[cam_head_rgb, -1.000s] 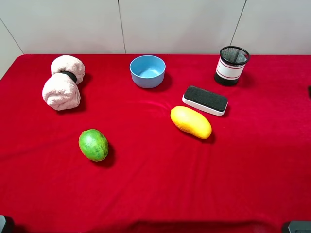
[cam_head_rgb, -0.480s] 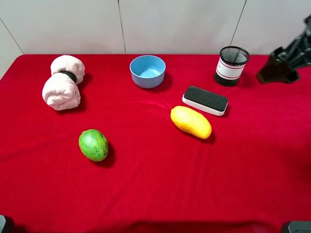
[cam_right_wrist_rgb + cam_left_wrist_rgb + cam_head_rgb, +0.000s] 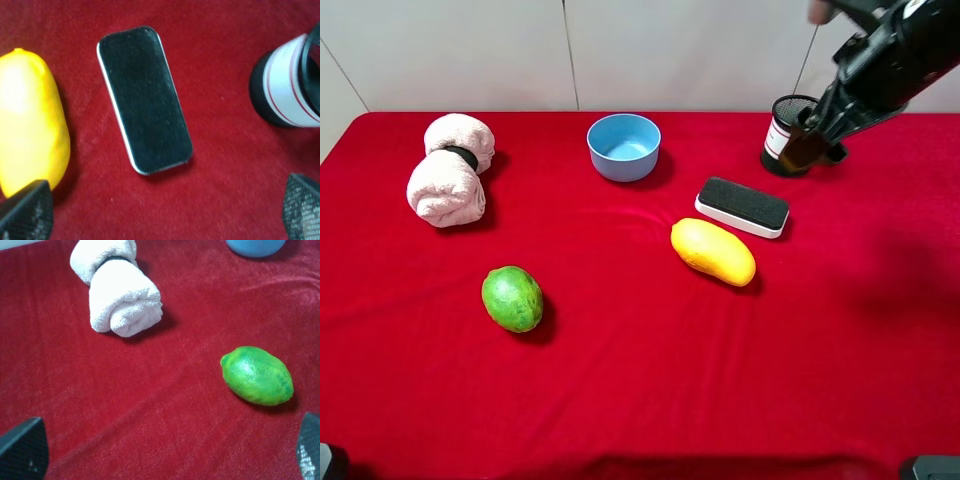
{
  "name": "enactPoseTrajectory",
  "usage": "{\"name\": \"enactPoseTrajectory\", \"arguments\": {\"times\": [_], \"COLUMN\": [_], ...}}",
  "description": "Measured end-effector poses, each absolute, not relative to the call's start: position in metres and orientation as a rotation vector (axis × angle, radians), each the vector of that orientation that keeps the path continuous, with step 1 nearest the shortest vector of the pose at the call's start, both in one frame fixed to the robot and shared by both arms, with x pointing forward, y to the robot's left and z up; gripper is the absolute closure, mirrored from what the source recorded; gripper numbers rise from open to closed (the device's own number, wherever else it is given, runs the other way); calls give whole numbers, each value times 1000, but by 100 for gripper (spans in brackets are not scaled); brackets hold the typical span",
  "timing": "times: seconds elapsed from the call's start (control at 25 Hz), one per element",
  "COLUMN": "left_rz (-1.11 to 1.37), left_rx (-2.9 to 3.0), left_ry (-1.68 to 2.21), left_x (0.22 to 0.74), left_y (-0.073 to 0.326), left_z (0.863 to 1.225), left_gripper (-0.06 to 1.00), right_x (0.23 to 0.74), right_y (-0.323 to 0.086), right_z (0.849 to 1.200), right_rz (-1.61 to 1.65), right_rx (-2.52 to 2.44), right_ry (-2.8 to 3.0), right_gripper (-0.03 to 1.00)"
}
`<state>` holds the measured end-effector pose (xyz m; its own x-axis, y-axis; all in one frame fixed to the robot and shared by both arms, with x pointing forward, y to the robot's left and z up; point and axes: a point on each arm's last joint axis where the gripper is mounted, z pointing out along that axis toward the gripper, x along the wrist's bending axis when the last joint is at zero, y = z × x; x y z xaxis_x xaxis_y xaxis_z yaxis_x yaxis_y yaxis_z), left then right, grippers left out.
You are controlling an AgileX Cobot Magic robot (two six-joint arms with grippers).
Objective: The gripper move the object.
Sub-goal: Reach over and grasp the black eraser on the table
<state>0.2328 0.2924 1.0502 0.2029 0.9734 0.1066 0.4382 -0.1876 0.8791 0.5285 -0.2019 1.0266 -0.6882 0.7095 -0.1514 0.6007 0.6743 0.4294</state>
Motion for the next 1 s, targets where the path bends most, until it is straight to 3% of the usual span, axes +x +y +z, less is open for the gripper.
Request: {"name": "enactPoseTrajectory", "arguments": {"times": [0.6, 1.0], "left_rz": [925, 925], "left_rx": [1746, 1746], "left_ry": [1329, 1329], "left_x": [233, 233], "left_y": [292, 292], "left_z": [1050, 1050], "left_gripper": [-4, -4], "right_x": [559, 568], "right_y": [-187, -184], "right_z": [960, 935], "right_rz": [502, 477], "right_rx": [1024, 1011], "right_ry": [2695, 2711], "right_gripper": [27, 27]}}
